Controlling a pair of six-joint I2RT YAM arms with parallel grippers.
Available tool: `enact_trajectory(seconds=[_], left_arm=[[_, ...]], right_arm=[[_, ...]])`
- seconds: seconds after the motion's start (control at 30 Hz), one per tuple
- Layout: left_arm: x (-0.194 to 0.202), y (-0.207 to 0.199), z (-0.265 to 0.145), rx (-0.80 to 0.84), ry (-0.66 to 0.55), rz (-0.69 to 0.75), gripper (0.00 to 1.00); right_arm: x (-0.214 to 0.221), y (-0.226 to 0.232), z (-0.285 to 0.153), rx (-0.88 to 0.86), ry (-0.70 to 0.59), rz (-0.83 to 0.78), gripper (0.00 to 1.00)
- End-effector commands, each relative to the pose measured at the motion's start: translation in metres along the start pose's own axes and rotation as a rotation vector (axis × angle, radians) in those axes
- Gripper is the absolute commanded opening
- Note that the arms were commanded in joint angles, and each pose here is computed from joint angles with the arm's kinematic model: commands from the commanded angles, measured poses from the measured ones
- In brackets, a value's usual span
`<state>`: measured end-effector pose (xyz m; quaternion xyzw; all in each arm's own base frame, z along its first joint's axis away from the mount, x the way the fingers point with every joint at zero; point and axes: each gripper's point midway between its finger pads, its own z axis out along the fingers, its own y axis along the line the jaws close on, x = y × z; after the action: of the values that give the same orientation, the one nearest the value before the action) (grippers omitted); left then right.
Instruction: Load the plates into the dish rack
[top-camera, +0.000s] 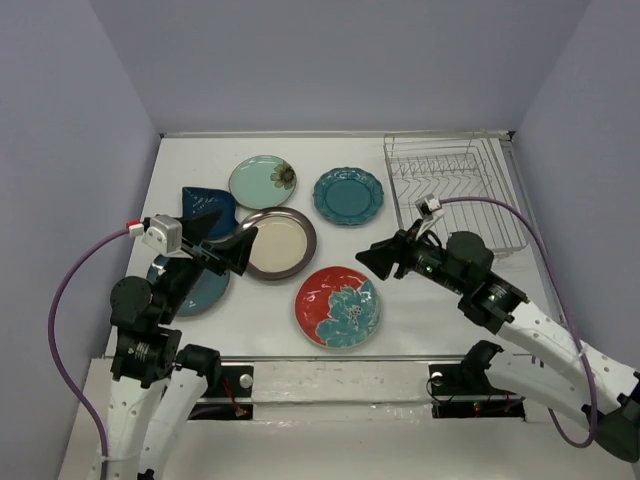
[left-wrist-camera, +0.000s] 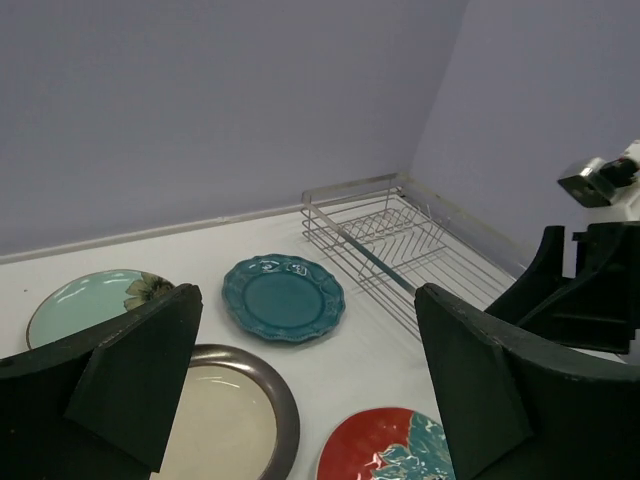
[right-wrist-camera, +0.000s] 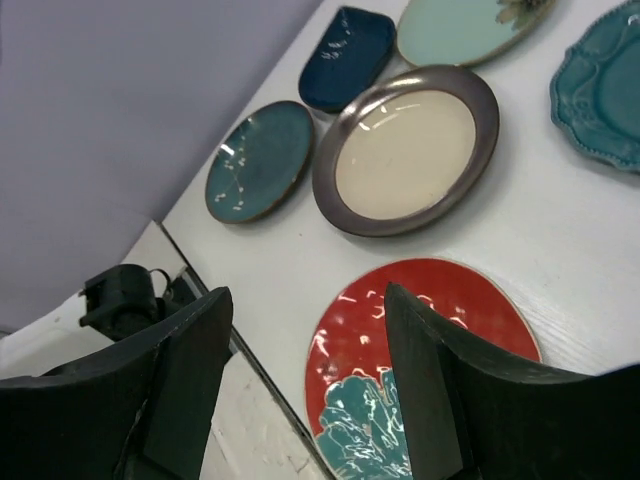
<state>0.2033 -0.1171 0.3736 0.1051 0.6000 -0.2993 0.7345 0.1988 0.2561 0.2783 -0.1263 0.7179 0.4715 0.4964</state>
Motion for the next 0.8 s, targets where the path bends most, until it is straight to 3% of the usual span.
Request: enact_trajectory(seconds=[0.0,0.37,0.57,0.77], left_arm=[[-0.013,-0.010,-0.002,0.053,-0.060,0.038,0.99],[-0.012,-0.010,-0.002,0.058,-0.051,0.041,0.99],[-0.009,-0.011,0.000,0.064,-0.038,0.035,0.99],[-0.007,-0.013,0.001,0.079,-0.029,0.030,0.99]], right_arm=[[0.006,-0.013,0.021,0.068,0.061,0.019,0.67],[0.022,-0.059,0.080,0.177,0.197,0.045,0.62],[0.033,-0.100,0.117,0.236,0.259,0.116,0.69],[0.050,-0.107,0.146,0.197,0.313,0.178,0.70]])
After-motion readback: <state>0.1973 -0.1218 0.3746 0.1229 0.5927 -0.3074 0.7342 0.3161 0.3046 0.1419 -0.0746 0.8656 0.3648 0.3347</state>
